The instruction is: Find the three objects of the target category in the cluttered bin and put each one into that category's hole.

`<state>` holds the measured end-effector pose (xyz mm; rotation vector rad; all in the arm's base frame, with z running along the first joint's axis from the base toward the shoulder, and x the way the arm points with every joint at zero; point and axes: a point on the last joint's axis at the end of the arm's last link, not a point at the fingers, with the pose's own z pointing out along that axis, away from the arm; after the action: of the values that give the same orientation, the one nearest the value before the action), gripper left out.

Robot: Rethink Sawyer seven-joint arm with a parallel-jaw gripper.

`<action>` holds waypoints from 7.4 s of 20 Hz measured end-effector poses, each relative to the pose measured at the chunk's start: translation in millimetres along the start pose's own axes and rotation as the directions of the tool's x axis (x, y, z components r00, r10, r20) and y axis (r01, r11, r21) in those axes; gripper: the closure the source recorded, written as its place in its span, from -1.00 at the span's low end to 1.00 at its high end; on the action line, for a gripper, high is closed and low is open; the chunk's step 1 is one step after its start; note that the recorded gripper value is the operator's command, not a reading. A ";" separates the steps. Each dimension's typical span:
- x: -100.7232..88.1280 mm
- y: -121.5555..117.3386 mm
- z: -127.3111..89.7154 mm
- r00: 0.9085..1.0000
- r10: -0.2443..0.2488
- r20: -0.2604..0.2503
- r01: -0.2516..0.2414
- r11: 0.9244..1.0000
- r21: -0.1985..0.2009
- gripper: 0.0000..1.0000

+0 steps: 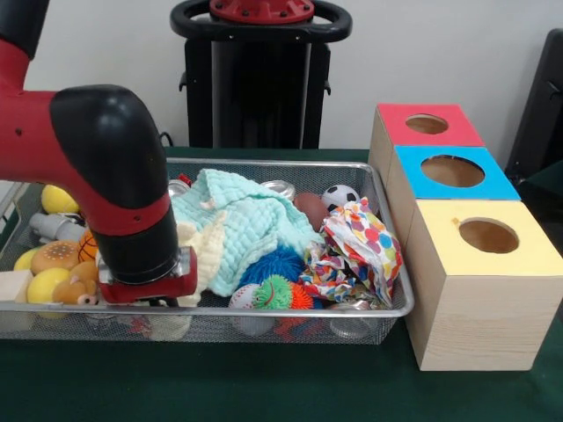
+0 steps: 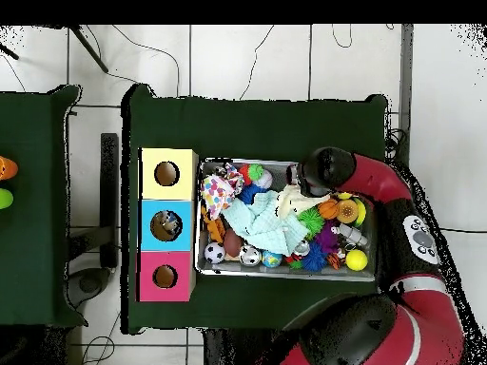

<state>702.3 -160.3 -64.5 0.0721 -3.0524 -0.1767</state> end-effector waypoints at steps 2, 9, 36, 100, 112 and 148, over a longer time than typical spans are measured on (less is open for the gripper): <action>-3.3 3.3 0.4 1.000 -0.019 -0.018 0.020 1.000 0.025 1.00; -7.5 -3.8 -2.2 0.997 -0.007 -0.070 0.008 1.000 0.019 1.00; 28.2 27.9 5.6 0.966 -0.078 0.247 0.020 0.973 0.230 1.00; 191.4 115.4 4.6 0.855 -0.133 0.502 -0.124 0.887 0.445 1.00; 190.9 173.7 9.1 0.832 0.070 0.550 -0.371 0.807 0.459 1.00; 166.5 217.3 -80.3 0.809 0.489 0.328 -0.574 0.778 0.255 1.00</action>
<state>534.3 37.6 53.7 -0.8594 -3.1409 0.4220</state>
